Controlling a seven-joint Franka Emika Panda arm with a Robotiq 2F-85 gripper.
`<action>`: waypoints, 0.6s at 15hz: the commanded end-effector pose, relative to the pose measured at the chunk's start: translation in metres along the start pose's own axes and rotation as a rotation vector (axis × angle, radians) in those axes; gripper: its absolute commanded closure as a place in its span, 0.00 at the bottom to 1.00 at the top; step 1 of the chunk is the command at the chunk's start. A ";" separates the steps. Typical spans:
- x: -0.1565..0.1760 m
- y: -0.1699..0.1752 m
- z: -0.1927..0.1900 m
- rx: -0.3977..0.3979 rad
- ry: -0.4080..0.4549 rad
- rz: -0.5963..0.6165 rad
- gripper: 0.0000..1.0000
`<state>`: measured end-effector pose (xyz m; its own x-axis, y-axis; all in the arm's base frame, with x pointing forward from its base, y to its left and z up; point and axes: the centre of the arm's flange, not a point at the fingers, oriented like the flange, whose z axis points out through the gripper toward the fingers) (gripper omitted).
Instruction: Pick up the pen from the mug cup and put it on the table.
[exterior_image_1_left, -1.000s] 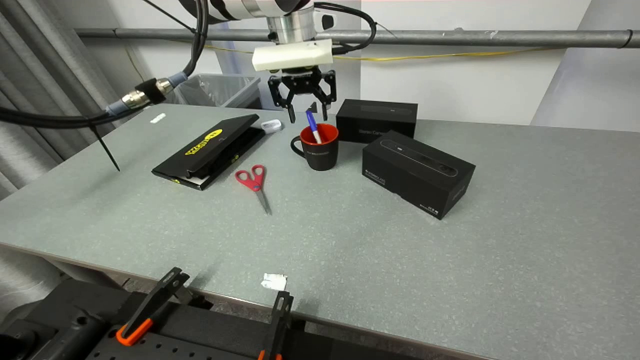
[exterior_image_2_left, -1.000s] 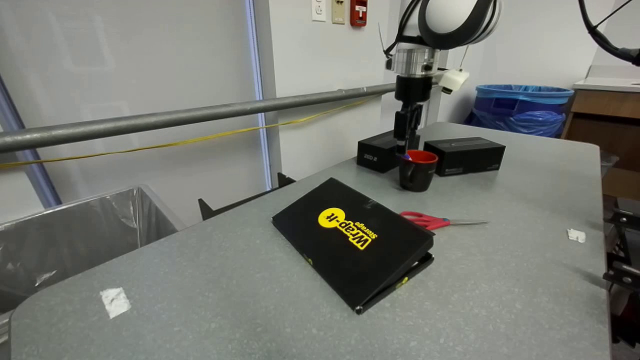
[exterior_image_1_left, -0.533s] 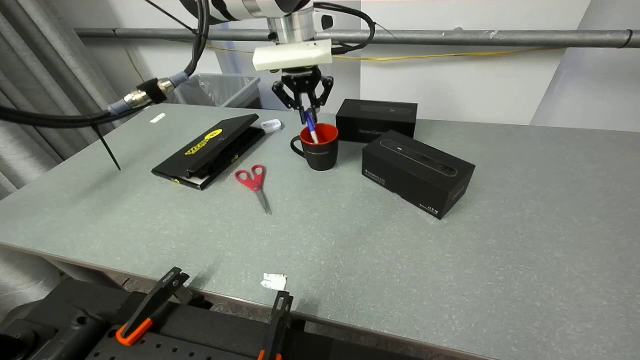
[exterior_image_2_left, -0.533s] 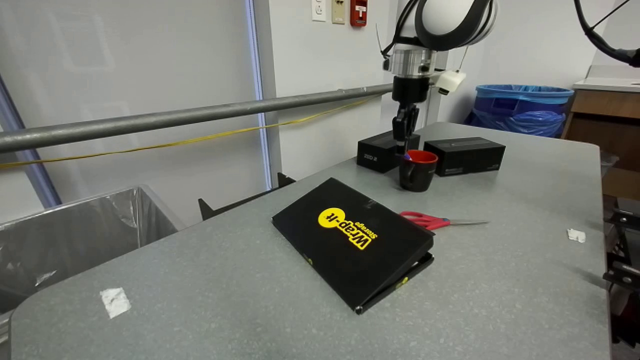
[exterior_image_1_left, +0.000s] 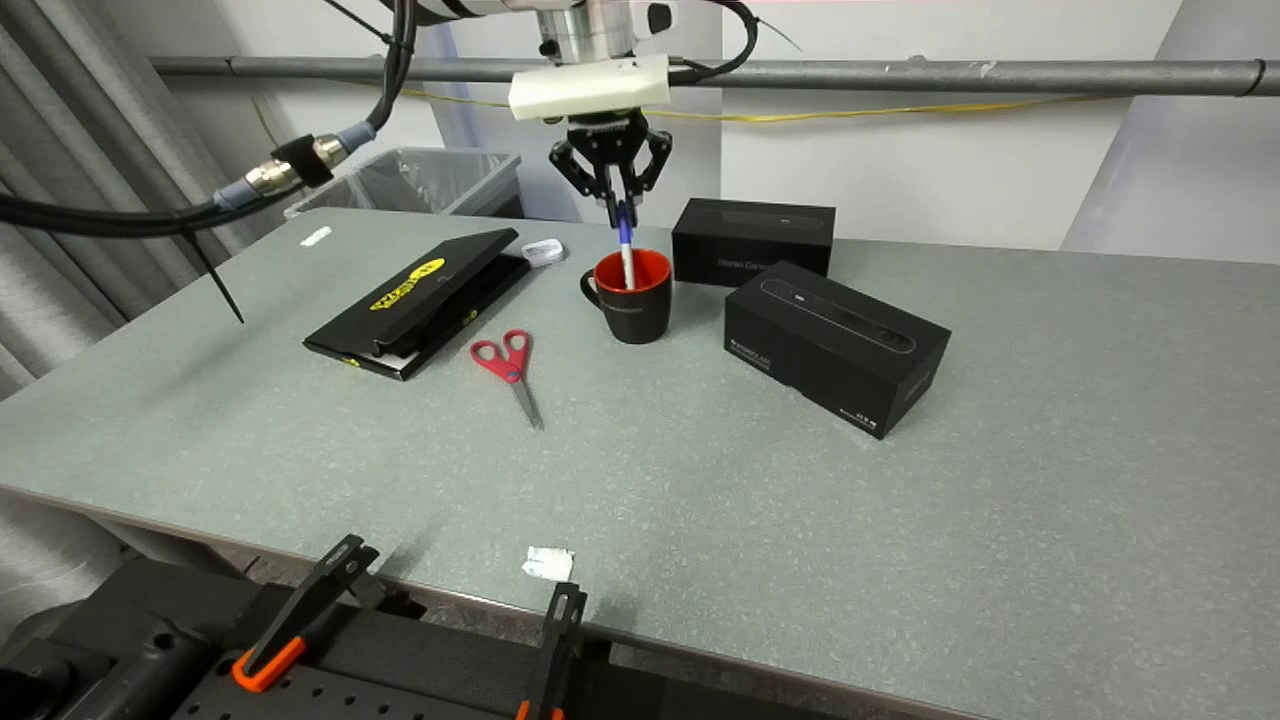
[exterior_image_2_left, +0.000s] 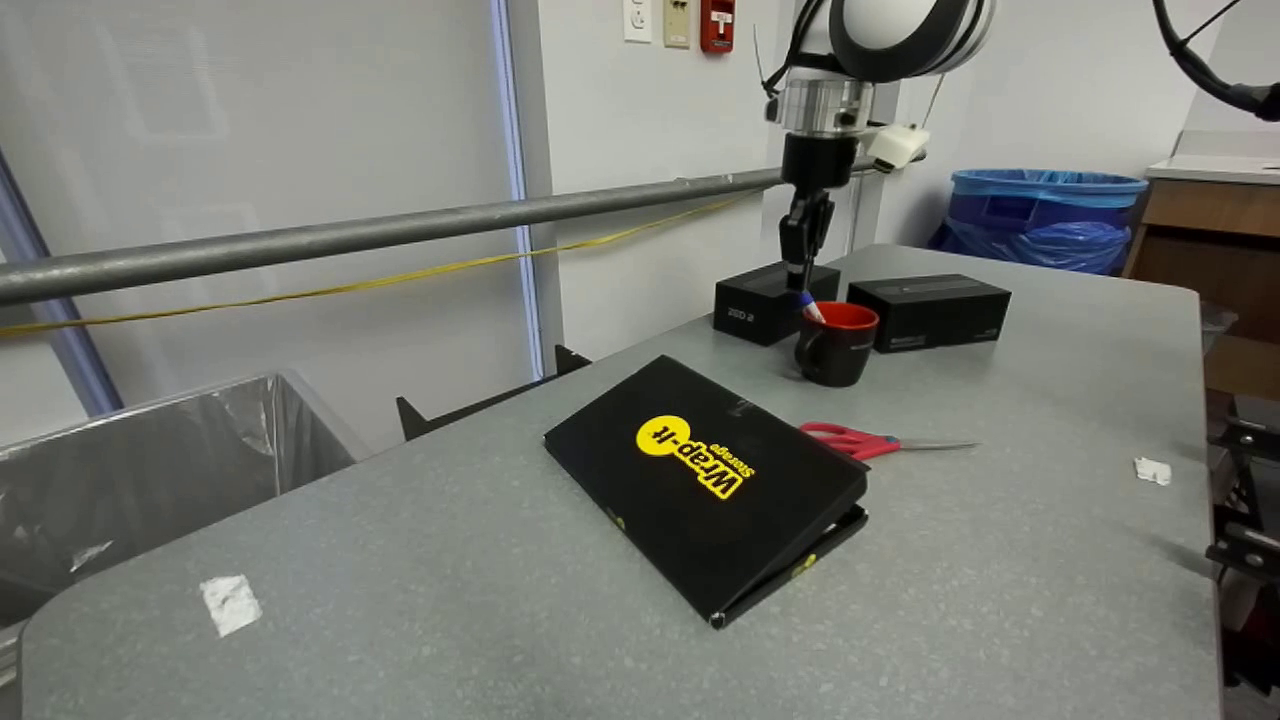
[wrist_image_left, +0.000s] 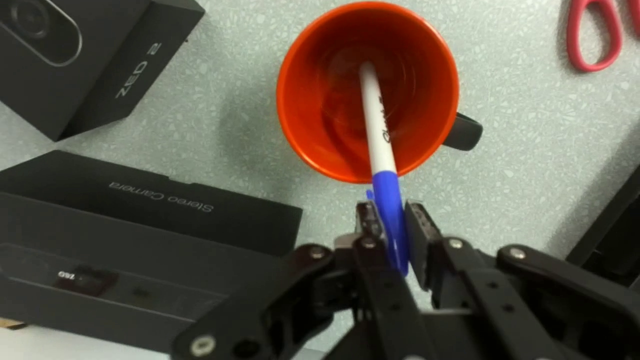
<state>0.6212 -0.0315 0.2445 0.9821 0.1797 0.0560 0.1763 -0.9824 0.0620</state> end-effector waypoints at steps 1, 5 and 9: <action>-0.011 -0.001 -0.050 0.007 0.052 0.044 0.95; -0.037 -0.018 -0.108 0.069 0.051 0.041 0.95; -0.076 -0.040 -0.112 0.138 -0.172 -0.044 0.95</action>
<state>0.5703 -0.0058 0.3450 0.9838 0.1787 0.0130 0.1789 -0.9835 -0.0272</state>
